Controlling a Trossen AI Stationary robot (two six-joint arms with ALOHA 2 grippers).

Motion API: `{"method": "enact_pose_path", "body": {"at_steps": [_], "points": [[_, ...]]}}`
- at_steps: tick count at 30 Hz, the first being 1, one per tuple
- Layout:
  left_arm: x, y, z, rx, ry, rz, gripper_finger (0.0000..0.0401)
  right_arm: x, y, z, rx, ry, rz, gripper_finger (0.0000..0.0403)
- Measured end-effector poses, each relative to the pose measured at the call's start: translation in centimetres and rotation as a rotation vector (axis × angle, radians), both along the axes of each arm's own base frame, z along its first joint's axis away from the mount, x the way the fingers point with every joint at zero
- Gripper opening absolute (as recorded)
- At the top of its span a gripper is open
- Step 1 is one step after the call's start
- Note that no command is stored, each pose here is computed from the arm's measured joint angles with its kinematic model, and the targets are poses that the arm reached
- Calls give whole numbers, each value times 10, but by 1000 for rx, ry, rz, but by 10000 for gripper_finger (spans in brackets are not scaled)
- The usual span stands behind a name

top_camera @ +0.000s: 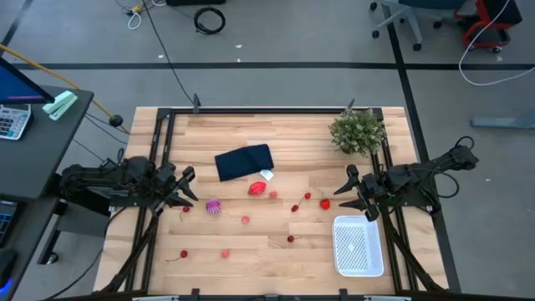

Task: Pick and placing Produce into tupperware
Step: Put the strawberry into the white bin

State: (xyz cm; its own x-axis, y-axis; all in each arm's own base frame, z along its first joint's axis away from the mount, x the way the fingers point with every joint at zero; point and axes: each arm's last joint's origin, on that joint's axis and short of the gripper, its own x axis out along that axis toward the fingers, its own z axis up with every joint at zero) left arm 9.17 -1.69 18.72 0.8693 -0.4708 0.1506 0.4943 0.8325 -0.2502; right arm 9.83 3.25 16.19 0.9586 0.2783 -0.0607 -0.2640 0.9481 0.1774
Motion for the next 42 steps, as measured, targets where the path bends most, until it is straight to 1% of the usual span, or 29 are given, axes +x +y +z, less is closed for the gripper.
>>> {"method": "enact_pose_path", "body": {"at_steps": [4,7,9,11,13,14,15,16,18,19,22,23,25,30,33,34,35,38,40,42], "points": [[0,1,2,-2,-17,19,107,0,0,1,-19,-14,0,204],[1,2,1,-5,-18,81,107,0,0,11,48,-102,-3,204],[1,4,1,27,-35,150,108,-1,-1,23,71,-233,-19,204],[2,6,1,73,-55,235,108,-6,-4,42,64,-445,-69,204],[3,8,1,94,-59,308,108,-16,-9,63,60,-666,-150,204],[3,9,1,92,-56,334,108,-20,-10,71,58,-726,-172,204],[3,9,1,89,-55,358,108,-21,-10,76,53,-734,-176,204],[3,10,1,87,-55,375,108,-19,-10,78,37,-699,-171,204],[3,11,1,84,-53,411,108,-11,-8,78,11,-557,-196,204],[3,11,1,82,-52,428,108,-7,-9,81,20,-498,-242,204],[3,13,2,73,-49,489,108,4,-10,101,97,-411,-383,204],[3,14,4,69,-51,508,108,11,-8,107,95,-376,-411,204],[1,15,9,65,-65,541,108,28,-3,115,41,-297,-430,204],[-5,15,30,63,-120,553,108,80,15,154,-165,-225,-413,204],[-10,15,42,68,-121,554,108,112,26,168,-199,-163,-400,204],[-11,16,44,76,-118,555,108,121,30,174,-184,-158,-399,204],[-12,16,47,87,-112,557,108,130,33,182,-141,-162,-396,204],[-14,16,50,102,-87,557,108,153,41,205,60,-166,-385,204],[-14,16,49,105,-79,557,108,166,45,217,118,-142,-380,204],[-14,16,49,105,-78,557,108,175,48,235,142,-160,-379,204]]}}
